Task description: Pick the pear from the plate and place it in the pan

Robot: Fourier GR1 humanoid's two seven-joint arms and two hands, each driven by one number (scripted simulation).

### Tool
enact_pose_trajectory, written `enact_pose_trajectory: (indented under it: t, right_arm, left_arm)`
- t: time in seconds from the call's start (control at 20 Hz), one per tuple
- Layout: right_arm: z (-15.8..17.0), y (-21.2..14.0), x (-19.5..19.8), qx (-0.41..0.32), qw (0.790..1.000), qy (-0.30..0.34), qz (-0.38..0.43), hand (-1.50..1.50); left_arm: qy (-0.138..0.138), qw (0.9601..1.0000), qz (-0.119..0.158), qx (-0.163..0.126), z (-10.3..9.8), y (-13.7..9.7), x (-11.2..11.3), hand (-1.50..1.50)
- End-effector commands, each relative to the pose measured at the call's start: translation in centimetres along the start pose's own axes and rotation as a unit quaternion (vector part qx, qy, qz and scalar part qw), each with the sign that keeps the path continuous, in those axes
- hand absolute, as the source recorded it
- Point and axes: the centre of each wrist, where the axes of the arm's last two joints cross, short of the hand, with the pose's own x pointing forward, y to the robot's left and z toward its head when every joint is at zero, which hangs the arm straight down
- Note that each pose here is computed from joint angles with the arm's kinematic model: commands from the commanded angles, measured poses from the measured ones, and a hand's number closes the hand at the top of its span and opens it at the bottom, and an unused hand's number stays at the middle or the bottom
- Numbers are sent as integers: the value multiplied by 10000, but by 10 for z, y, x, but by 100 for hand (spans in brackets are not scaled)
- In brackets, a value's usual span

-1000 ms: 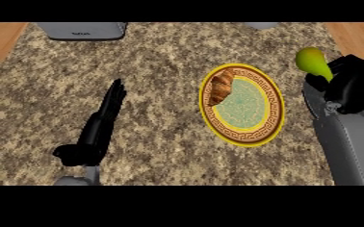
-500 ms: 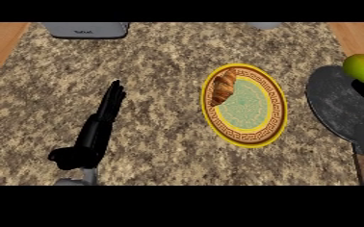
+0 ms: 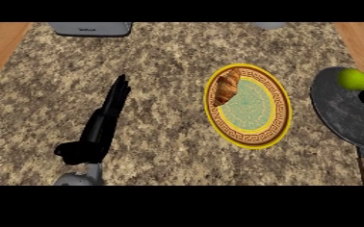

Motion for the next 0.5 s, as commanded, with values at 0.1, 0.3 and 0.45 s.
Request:
enact_pose_trajectory:
  t: [0.1,0.3,0.45]
  right_arm:
    - [-1,12,1,1513,9868,147,-563,-150]
    - [-4,16,-4,1361,9867,-17,-890,-150]
    - [-6,11,1,586,9850,-217,-1606,-150]
  left_arm:
    - [-28,9999,63,-91,-9,0,1,0]
    - [-18,9999,115,20,-11,-11,-2,0]
    - [-24,10000,7,-79,-2,-5,2,0]
